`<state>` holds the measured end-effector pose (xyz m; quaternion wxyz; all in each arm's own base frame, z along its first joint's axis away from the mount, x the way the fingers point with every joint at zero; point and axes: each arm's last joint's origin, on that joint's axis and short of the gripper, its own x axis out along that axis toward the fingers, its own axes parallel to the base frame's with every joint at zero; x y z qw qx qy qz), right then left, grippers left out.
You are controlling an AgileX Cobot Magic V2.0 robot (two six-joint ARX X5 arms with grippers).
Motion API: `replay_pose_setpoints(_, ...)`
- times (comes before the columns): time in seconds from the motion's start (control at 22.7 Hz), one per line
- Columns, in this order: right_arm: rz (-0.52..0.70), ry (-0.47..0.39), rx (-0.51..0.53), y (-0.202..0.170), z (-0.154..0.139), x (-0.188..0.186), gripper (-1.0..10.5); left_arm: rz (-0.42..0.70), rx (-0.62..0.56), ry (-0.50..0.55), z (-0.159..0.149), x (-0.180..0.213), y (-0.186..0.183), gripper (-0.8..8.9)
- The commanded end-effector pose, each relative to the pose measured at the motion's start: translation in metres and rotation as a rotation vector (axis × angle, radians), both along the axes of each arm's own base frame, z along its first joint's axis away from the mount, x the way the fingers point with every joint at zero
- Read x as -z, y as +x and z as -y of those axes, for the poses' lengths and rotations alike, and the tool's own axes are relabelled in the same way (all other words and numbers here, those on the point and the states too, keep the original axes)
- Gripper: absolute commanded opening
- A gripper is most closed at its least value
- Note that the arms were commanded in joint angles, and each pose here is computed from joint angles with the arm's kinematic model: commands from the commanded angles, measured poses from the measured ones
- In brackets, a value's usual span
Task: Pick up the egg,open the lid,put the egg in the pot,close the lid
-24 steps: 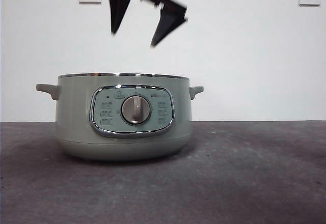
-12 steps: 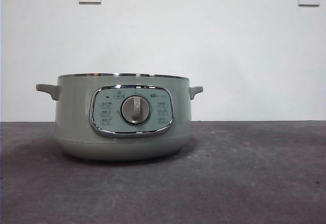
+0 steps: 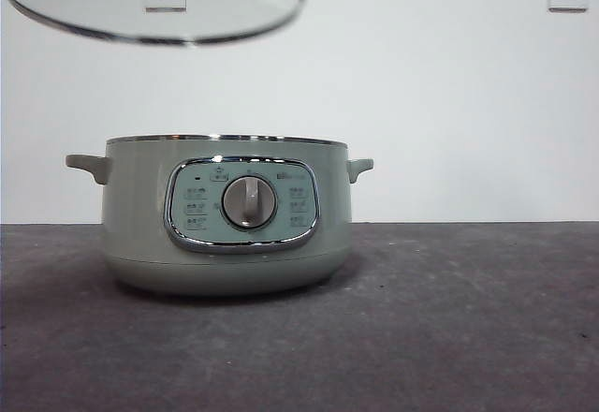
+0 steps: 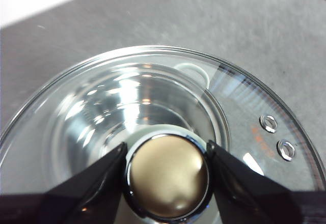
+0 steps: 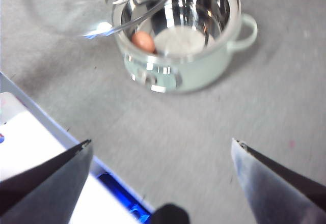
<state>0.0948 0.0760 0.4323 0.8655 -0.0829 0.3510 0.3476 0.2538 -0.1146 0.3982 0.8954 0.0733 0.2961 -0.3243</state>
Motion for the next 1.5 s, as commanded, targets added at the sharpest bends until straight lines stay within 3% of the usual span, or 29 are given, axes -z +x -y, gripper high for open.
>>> replay_pose_setpoints(0.04, -0.015, 0.043, 0.082, -0.02, 0.016, 0.014, 4.6, 0.078, 0.017, -0.025, 0.009, 0.0, 0.014, -0.08)
replay_pose_setpoints(0.49, 0.002, 0.061, 0.297, -0.071, 0.061, 0.045, 4.6, 0.034, 0.002, 0.013, 0.033, 0.046, 0.066, -0.08)
replay_pose_setpoints(0.88, 0.009, 0.044, 0.32, -0.073, 0.063, 0.046, 4.6, -0.026, 0.004, 0.039, 0.042, 0.075, 0.086, -0.08)
replay_pose_setpoints(1.5, 0.015, 0.039, 0.329, -0.072, 0.063, 0.046, 4.6, -0.033, 0.017, 0.04, 0.049, 0.079, 0.087, -0.08)
